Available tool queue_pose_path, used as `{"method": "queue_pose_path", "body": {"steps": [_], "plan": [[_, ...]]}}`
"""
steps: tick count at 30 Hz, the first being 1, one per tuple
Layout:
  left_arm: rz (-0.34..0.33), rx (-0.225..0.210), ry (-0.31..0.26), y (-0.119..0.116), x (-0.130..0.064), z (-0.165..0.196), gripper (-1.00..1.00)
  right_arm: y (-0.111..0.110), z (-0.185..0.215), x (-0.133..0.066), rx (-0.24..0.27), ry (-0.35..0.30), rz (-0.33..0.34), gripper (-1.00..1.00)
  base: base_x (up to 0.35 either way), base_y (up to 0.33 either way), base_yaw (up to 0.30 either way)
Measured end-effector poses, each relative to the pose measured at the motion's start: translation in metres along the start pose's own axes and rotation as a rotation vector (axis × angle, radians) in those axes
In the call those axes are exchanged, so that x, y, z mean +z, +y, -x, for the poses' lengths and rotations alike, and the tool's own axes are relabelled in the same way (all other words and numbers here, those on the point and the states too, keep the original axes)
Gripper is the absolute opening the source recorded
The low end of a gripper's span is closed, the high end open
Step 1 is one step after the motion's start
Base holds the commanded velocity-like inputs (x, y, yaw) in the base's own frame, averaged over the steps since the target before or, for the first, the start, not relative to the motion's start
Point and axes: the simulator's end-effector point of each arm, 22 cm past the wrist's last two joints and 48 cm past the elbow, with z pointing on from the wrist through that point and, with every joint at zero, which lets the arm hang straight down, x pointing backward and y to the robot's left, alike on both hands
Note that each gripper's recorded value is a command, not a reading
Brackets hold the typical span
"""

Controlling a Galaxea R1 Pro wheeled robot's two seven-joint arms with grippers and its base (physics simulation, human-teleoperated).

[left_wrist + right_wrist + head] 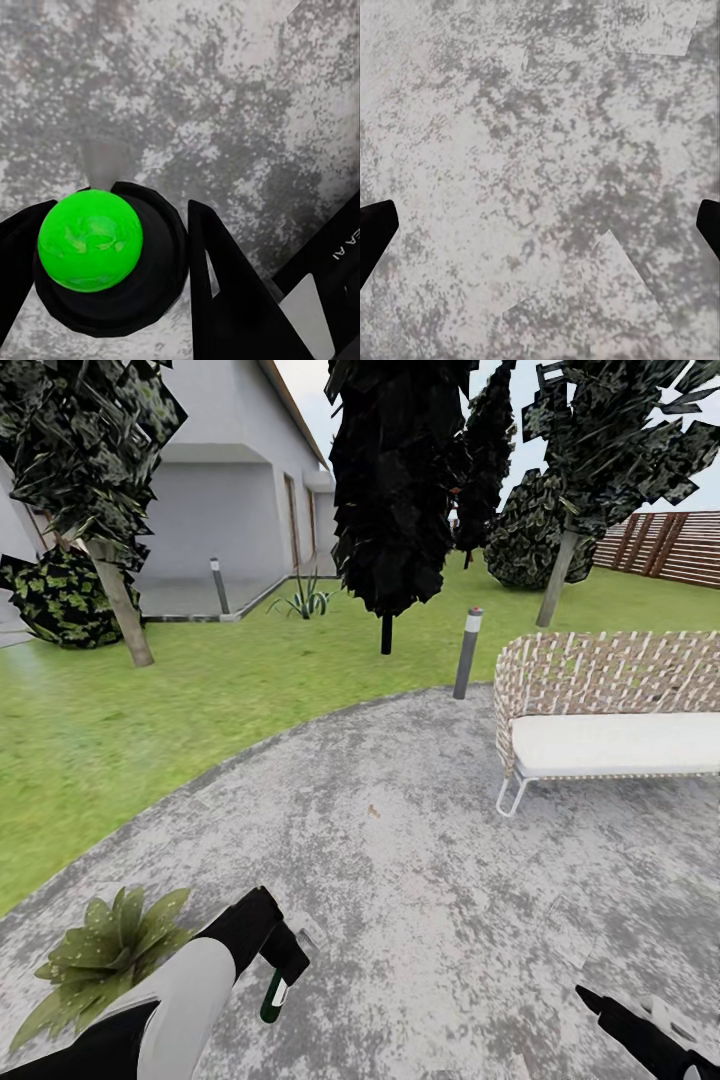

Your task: Pick up the pesticide atomizer in the garden and spray insectifuge to fully cover both potted plants in the garden.

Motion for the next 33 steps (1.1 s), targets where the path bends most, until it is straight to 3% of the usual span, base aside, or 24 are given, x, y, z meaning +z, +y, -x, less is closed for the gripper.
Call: {"method": "queue_pose_path", "body": {"steps": [2,3,6,10,12,14,18,20,23,27,28,30,31,33], "plan": [[0.0,0.015,-0.016,0.0,0.0,0.003,-1.0,0.0,0.0,0.0,-0.001,0.0,-0.001,1.0,0.0,0.0,-0.001],[0.009,0.08,-0.08,0.008,-0.002,0.012,-1.0,0.001,-0.001,0.0,-0.009,0.004,0.001,1.0,0.0,0.0,0.0],[0.013,0.142,-0.138,0.014,-0.005,0.018,-1.0,0.003,0.001,0.0,-0.021,0.005,0.006,1.0,0.0,0.0,0.0],[0.015,0.162,-0.154,0.018,-0.006,0.017,-1.0,0.008,0.002,0.002,-0.047,0.01,0.015,1.0,0.0,0.0,0.0],[0.01,0.165,-0.156,0.018,-0.006,0.016,-1.0,0.024,-0.004,0.006,-0.124,0.041,0.042,1.0,0.0,0.0,0.0],[-0.019,0.175,-0.163,0.012,-0.006,0.016,-1.0,0.054,0.002,0.011,-0.267,0.056,0.089,1.0,0.0,0.0,0.0],[-0.065,0.249,-0.22,-0.001,-0.007,0.025,-1.0,0.118,0.037,0.009,-0.49,-0.005,0.182,1.0,0.0,0.0,0.0],[-0.101,0.287,-0.237,-0.012,-0.003,0.021,-1.0,0.167,0.054,-0.001,-0.591,-0.049,0.284,1.0,0.0,0.0,0.0],[-0.135,0.301,-0.235,-0.018,0.003,0.008,-1.0,0.223,0.044,-0.021,-0.676,-0.034,0.482,1.0,0.0,0.0,0.0],[-0.162,0.331,-0.254,-0.025,0.004,0.006,-1.0,0.274,-0.004,-0.053,-0.75,0.077,0.752,1.0,0.0,0.0,0.0],[-0.178,0.343,-0.254,-0.028,0.003,0.004,-1.0,0.29,-0.027,-0.064,-0.783,0.13,0.839,1.0,0.0,0.0,0.0],[-0.194,0.36,-0.26,-0.029,0.001,0.002,-1.0,0.302,-0.05,-0.072,-0.823,0.18,0.896,1.0,0.0,0.0,0.0],[-0.217,0.381,-0.266,-0.032,-0.001,-0.001,-1.0,0.311,-0.071,-0.077,-0.863,0.226,0.936,-1.0,0.0,0.0,0.0],[-0.255,0.401,-0.264,-0.039,-0.003,-0.005,-1.0,0.317,-0.089,-0.082,-0.895,0.276,0.963,-1.0,0.0,0.0,0.0]]}}
